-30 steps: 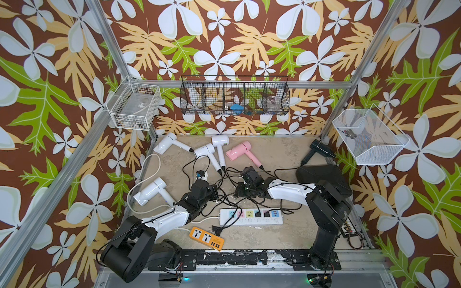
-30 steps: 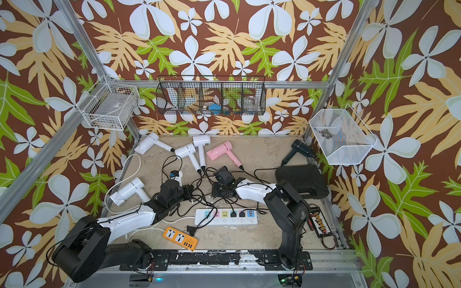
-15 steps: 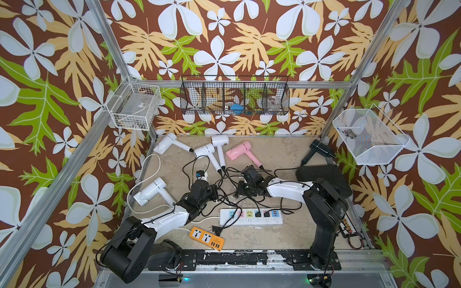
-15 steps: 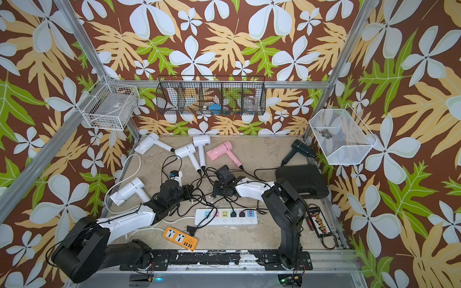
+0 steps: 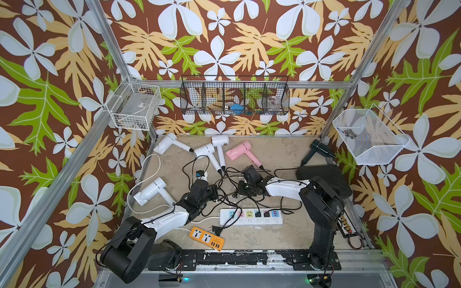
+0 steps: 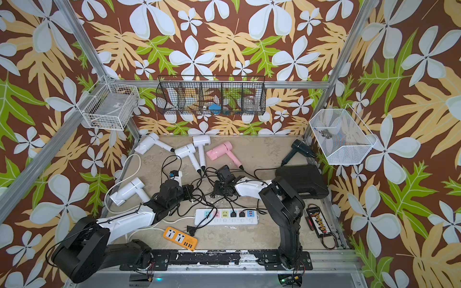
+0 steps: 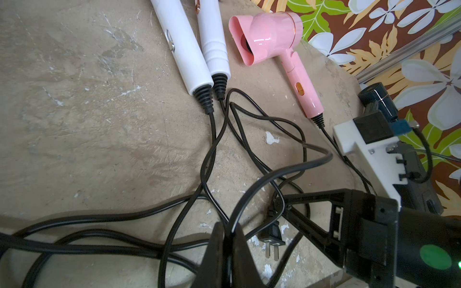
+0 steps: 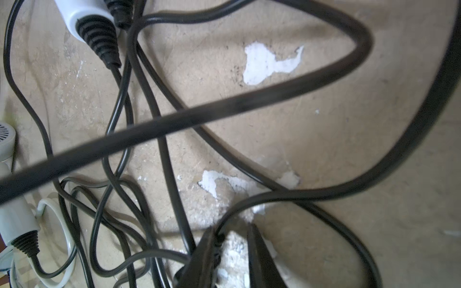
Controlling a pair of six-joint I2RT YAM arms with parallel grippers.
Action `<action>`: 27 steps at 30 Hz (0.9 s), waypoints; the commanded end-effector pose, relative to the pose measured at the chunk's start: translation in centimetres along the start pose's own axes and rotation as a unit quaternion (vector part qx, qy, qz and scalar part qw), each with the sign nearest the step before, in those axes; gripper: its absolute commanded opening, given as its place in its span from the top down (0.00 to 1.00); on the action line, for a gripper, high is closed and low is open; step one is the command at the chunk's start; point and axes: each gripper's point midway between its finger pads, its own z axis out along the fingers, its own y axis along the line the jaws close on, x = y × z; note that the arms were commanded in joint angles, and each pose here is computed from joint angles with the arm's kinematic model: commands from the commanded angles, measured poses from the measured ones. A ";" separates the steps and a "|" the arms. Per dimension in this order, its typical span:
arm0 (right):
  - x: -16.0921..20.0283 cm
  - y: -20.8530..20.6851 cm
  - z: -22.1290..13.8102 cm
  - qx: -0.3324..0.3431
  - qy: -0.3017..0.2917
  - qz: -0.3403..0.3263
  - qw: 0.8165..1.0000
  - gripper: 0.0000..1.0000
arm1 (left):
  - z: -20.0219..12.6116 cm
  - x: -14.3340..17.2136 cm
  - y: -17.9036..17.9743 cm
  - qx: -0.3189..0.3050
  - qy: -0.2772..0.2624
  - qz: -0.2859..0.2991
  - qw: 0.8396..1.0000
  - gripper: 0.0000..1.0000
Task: Charge the blow dryers
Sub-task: Pick up the plug from the center of the board.
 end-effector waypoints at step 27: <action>0.2 -3.4 2.1 0.204 0.033 -0.019 0.978 0.83 | 0.4 0.1 0.5 -0.005 0.001 -0.006 1.000 1.00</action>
